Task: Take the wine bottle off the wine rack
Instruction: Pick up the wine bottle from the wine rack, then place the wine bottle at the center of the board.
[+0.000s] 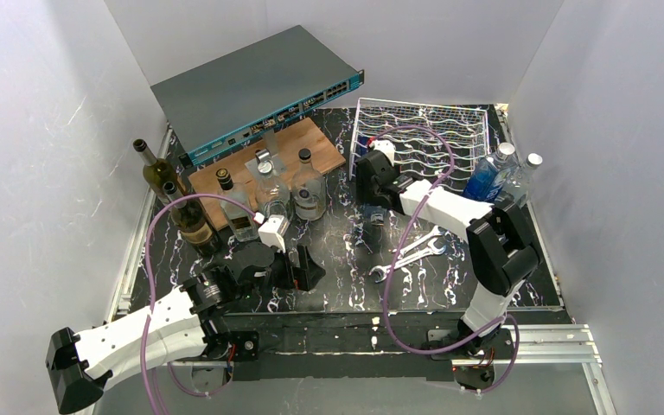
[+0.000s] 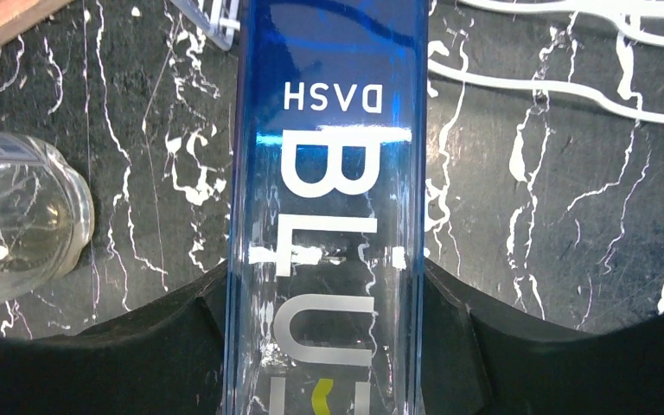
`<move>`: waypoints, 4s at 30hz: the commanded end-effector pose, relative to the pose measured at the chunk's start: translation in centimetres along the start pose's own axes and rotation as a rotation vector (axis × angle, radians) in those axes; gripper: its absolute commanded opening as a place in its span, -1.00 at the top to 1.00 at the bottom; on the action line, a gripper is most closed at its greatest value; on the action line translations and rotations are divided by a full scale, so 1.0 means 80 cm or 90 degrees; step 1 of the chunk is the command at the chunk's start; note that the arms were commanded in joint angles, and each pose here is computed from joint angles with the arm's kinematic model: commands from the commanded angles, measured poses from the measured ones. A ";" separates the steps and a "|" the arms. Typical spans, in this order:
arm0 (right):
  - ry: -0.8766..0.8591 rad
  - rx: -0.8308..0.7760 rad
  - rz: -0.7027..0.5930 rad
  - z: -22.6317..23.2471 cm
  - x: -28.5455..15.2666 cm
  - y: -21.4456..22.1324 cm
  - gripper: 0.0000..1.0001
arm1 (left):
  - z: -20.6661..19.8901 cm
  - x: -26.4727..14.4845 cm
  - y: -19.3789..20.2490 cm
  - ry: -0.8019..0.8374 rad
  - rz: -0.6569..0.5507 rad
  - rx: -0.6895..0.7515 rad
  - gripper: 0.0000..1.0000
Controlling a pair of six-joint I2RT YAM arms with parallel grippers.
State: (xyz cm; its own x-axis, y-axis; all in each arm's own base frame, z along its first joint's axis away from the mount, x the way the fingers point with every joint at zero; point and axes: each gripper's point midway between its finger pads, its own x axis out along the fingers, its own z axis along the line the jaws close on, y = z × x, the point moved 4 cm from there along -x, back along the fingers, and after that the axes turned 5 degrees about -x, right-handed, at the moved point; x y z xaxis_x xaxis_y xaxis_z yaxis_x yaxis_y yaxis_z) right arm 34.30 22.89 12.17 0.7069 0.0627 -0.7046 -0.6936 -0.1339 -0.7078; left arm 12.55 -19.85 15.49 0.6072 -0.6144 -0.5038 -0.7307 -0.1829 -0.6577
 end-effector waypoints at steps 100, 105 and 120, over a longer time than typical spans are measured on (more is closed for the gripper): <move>-0.509 -0.212 0.052 -0.041 -0.205 0.059 0.97 | -0.069 0.025 -0.041 0.220 -0.139 0.842 -0.97; -0.540 -0.217 0.055 -0.031 -0.209 0.058 0.97 | -0.076 0.053 -0.035 0.221 -0.122 0.870 -0.97; -0.596 -0.213 0.055 -0.006 -0.207 0.065 0.97 | -0.081 0.128 -0.028 0.175 -0.116 0.949 -0.97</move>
State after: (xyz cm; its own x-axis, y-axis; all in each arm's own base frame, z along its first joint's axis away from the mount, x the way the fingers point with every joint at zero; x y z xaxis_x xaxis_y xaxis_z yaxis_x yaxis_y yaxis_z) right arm 18.09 18.48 17.23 0.1442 0.6683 -0.7298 -0.6430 -0.4972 -0.5825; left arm 17.25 -29.03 12.95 0.4151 -0.7912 -0.4491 0.3609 0.5963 -0.7170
